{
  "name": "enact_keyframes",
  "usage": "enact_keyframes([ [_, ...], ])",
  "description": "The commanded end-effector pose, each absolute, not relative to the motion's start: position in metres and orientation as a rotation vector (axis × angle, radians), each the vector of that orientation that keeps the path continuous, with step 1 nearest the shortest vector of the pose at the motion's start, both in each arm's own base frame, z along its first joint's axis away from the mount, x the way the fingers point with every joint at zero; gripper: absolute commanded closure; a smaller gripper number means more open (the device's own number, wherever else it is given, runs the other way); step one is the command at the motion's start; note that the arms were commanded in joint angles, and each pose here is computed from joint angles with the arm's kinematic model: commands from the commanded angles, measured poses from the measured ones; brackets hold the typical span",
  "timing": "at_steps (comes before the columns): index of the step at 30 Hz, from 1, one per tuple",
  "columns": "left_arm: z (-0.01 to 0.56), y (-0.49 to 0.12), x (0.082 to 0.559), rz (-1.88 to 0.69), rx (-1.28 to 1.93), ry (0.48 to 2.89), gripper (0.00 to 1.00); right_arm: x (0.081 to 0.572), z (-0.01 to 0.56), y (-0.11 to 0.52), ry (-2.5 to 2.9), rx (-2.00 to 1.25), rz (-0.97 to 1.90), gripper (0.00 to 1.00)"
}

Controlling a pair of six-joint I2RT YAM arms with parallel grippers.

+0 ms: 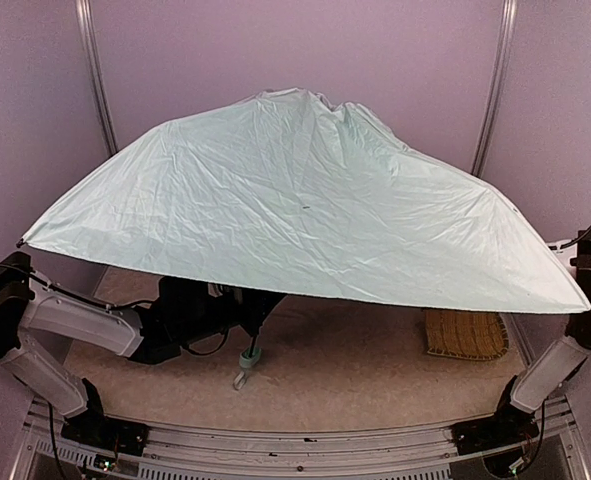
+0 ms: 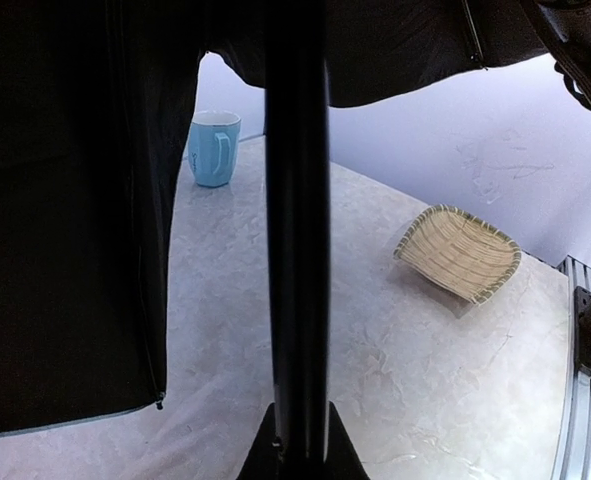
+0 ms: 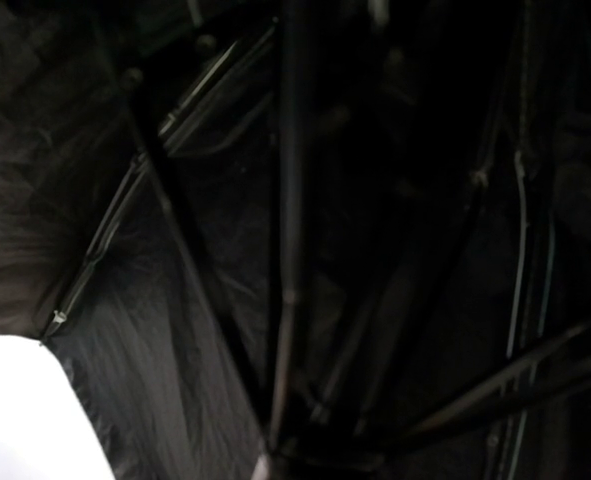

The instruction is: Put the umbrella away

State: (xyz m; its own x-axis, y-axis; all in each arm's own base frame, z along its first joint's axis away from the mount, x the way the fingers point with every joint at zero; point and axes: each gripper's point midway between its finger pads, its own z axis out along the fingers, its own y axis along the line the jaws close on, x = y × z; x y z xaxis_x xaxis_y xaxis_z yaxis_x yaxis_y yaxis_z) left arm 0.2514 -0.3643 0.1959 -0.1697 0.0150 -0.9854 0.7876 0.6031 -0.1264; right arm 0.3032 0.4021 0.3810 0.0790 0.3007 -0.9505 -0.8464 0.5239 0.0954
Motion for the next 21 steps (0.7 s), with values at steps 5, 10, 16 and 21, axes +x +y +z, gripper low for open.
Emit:
enact_keyframes([
  [5,0.373,-0.337,0.24,-0.936,0.411,1.041,1.0,0.259,0.226,0.439,1.611,-0.998,1.029,0.96],
  [10,0.345,-0.35,0.238,-0.878,0.442,1.091,1.0,0.275,0.284,0.438,1.498,-0.901,1.091,0.88],
  [16,0.317,-0.352,0.231,-0.898,0.483,1.152,1.0,0.29,0.33,0.428,1.407,-0.853,1.125,0.83],
  [21,0.303,-0.353,0.228,-0.91,0.507,1.193,1.0,0.291,0.36,0.421,1.327,-0.863,1.146,0.78],
])
